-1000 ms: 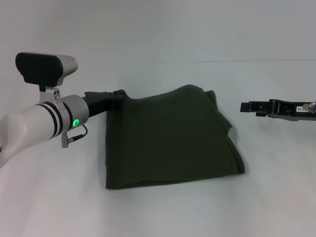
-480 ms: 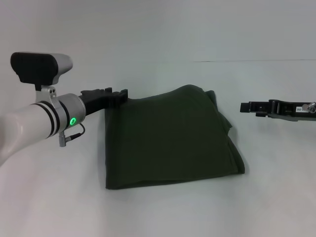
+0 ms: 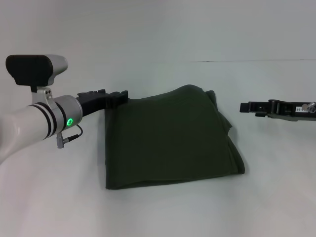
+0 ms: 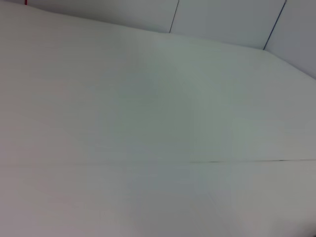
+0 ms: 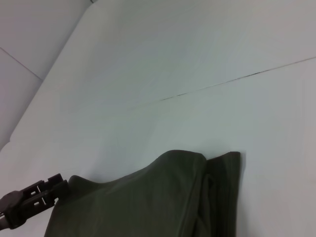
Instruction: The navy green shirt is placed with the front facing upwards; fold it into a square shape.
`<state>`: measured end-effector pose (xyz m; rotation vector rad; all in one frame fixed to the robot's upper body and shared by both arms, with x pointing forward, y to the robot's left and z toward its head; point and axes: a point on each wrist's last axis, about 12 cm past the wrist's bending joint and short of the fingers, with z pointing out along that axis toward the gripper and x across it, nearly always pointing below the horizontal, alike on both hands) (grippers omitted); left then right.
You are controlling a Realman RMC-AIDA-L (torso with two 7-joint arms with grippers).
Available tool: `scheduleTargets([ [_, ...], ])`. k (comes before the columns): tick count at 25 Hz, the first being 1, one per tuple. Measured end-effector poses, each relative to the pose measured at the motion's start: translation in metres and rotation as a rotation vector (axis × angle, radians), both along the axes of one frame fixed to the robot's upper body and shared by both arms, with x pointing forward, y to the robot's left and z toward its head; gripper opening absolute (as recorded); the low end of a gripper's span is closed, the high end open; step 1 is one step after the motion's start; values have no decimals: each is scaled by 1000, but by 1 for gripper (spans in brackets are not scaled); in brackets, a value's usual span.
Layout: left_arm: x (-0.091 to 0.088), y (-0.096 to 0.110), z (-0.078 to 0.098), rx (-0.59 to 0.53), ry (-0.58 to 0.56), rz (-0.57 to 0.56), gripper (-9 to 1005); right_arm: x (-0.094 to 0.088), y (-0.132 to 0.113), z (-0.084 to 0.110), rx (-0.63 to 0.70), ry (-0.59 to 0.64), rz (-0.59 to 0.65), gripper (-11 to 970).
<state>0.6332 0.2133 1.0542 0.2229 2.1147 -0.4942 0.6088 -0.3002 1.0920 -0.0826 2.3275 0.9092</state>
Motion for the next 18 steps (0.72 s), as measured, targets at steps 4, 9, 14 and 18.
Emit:
scheduleTargets([
  [4,-1,-1,-1,4,1,-5,713,0,0,0,0,0,0,715],
  [9,-1,-6,-1,15,-1,-25,733,0,0,0,1,1,1,715],
  [14,0,-8,1,46,-17,-51,711,0,0,0,5,2,2,715],
  [18,0,-6,1,53,-20,-44,660,-1,0,0,7,2,2,715],
])
